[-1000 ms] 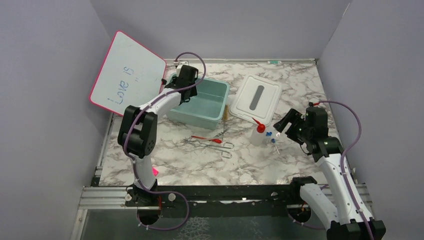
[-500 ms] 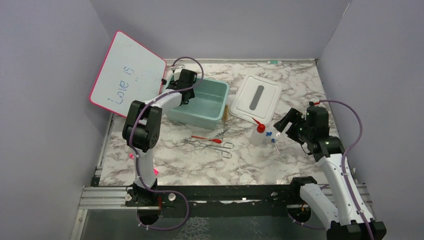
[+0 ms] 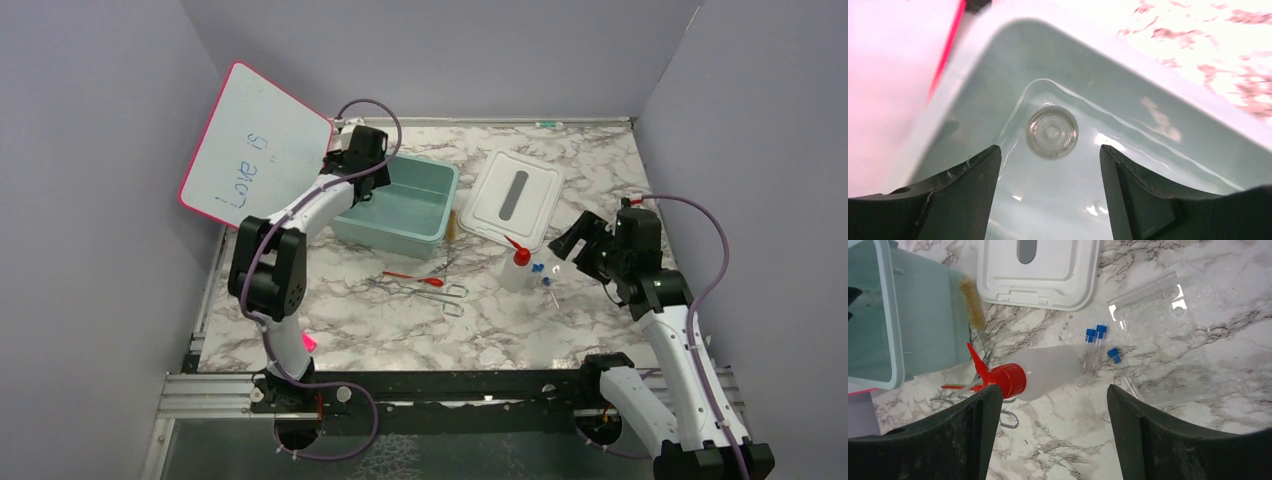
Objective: Organize the chemistry lab equipment
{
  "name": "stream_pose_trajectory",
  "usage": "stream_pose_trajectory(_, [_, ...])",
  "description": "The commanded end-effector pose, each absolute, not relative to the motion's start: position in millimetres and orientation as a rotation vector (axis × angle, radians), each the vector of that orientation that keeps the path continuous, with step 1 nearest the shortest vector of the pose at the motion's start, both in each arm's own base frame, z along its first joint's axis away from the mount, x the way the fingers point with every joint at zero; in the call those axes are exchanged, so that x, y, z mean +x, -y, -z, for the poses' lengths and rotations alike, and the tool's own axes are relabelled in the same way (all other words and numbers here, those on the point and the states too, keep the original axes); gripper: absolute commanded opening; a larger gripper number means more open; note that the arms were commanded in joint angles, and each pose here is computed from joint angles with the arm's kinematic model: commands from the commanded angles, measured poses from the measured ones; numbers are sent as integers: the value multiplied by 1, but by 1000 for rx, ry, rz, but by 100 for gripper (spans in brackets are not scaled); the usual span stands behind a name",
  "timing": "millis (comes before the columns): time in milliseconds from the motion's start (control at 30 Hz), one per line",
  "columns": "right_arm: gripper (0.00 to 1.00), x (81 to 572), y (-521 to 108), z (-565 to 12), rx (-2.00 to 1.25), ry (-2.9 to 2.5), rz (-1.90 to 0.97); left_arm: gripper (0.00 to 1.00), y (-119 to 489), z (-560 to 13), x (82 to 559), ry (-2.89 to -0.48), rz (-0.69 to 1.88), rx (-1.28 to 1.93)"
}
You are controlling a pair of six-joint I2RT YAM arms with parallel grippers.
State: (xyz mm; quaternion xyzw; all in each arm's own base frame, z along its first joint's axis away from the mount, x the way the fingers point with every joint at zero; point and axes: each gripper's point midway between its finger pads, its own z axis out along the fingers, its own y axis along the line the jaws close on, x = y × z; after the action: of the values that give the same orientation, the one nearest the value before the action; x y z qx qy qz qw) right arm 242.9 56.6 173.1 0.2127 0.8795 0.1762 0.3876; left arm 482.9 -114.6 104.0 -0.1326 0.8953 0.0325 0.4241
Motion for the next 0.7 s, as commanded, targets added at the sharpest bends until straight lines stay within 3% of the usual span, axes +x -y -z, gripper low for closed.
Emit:
stream_pose_trajectory(0, [82,247,-58,-192,500,-2202,-455,77,122,-219,469,-2093,39,-257])
stream_pose_trajectory(167, [82,248,-53,-192,495,-2197,-418,93,165,-288,437,-2016,237,-1])
stream_pose_trajectory(300, [81,253,-42,-195,507,-2187,-345,95,232,-320,391,-1940,435,285])
stream_pose_trajectory(533, [69,260,-10,-197,581,-2176,-125,95,357,-307,293,-1881,799,693])
stream_pose_trajectory(667, [69,259,-3,-187,644,-2180,-82,95,387,-275,271,-2057,768,573])
